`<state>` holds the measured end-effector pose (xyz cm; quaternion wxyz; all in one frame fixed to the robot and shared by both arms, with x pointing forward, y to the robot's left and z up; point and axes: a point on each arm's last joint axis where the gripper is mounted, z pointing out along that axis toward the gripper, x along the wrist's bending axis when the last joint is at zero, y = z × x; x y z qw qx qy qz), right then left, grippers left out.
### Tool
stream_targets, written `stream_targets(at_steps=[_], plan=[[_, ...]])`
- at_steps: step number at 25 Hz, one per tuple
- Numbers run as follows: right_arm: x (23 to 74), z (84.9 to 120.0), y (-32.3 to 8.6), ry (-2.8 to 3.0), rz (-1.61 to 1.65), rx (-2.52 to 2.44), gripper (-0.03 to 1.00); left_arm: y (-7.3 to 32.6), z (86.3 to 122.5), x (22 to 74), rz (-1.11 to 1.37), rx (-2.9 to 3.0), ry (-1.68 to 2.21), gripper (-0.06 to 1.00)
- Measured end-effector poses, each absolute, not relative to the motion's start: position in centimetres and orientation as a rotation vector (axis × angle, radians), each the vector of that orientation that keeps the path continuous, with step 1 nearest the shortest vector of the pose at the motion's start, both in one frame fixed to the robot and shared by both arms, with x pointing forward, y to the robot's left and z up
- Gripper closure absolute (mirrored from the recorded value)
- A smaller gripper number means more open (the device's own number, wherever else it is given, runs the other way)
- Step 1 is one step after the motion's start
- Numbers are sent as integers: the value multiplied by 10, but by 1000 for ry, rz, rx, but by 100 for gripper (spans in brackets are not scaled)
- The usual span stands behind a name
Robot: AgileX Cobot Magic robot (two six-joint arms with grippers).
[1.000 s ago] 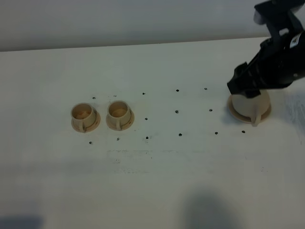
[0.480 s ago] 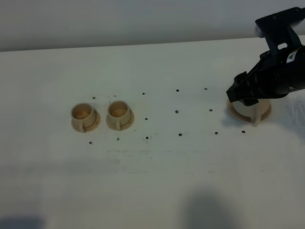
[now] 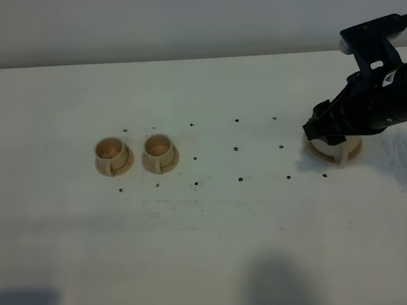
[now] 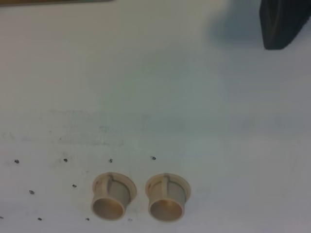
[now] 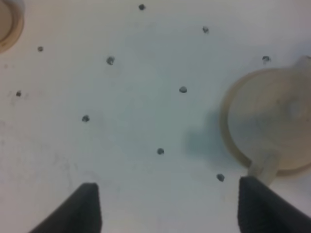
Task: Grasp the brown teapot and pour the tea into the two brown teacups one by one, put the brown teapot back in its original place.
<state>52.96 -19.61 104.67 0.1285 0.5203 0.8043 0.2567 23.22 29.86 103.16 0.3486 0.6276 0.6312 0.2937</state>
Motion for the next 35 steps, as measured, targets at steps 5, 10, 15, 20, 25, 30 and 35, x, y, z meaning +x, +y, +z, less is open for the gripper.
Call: stream_targets(at_steps=[5,10,15,20,25,30,35], plan=[[531,1048,-196,2318,763,1518,39,299,1032,232,761,1627,1636,61],[532,1047,-198,2280,757,1566,39,299,1032,232,761,1627,1636,61],[538,1047,-216,2185,718,1651,39,299,1032,232,761,1627,1636,61],[547,1036,-221,2117,663,1717,39,299,1032,232,761,1627,1636,61],[561,1013,-220,2145,598,1794,41,299,1032,232,762,1627,1635,61],[577,1001,-219,2184,514,1851,45,299,1032,232,762,1627,1635,61],[582,997,-224,2177,459,1875,48,299,1032,232,762,1627,1635,61]])
